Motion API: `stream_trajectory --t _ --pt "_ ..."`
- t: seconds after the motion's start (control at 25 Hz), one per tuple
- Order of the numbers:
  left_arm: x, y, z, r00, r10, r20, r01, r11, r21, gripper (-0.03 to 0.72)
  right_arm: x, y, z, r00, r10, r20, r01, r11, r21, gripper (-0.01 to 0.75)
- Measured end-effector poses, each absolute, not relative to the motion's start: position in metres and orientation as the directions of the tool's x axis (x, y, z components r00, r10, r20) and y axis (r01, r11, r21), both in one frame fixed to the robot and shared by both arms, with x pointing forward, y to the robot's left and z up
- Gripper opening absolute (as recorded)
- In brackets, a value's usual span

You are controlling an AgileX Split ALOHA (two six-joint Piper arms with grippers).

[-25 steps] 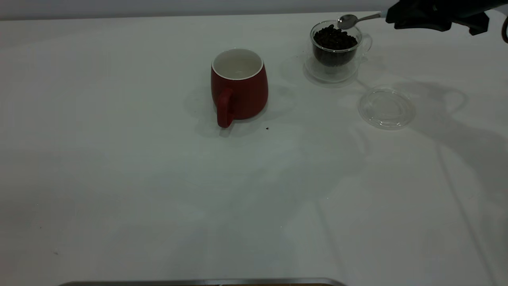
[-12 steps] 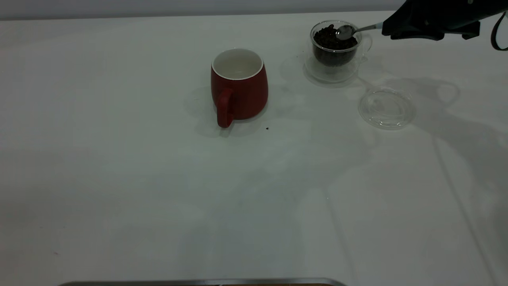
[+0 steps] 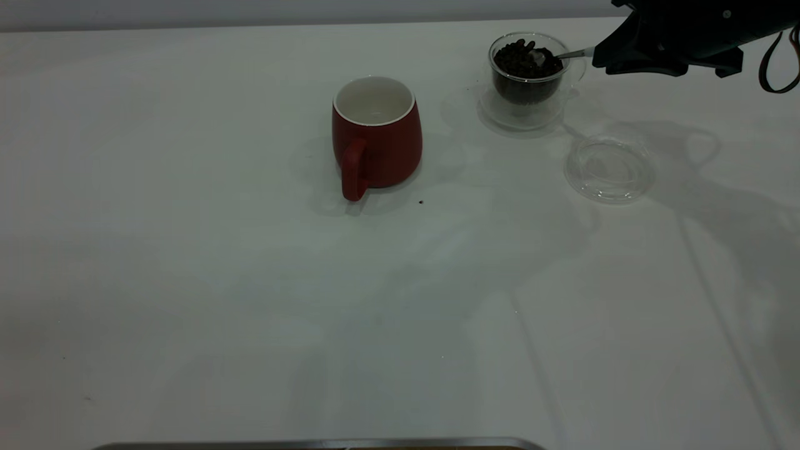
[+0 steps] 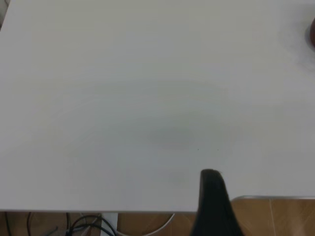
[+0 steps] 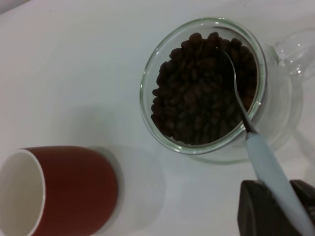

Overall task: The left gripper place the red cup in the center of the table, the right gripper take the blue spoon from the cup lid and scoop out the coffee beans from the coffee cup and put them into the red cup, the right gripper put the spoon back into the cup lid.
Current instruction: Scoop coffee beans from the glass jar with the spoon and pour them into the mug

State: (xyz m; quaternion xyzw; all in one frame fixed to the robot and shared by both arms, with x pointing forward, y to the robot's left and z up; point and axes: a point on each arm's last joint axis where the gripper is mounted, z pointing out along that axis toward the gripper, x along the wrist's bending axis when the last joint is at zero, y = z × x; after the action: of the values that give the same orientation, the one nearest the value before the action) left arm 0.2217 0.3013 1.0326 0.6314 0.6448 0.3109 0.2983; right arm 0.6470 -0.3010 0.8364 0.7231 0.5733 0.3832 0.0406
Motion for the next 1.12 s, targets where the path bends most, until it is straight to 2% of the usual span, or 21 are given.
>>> stream_trajectory --t 0.6,1.12 --pt "0.222 0.301 1.033 -0.025 1.0 0.008 0.629 0.009 0.778 0.577 0.645 -0.295 0.82 0.113 0.787 0.607 0.813 -0.424 0.398 0.114" --pt "0.222 0.301 1.033 -0.024 1.0 0.01 0.629 0.007 0.778 0.577 0.641 -0.309 0.809 0.215 0.639 0.739 0.794 -0.555 0.248 0.114"
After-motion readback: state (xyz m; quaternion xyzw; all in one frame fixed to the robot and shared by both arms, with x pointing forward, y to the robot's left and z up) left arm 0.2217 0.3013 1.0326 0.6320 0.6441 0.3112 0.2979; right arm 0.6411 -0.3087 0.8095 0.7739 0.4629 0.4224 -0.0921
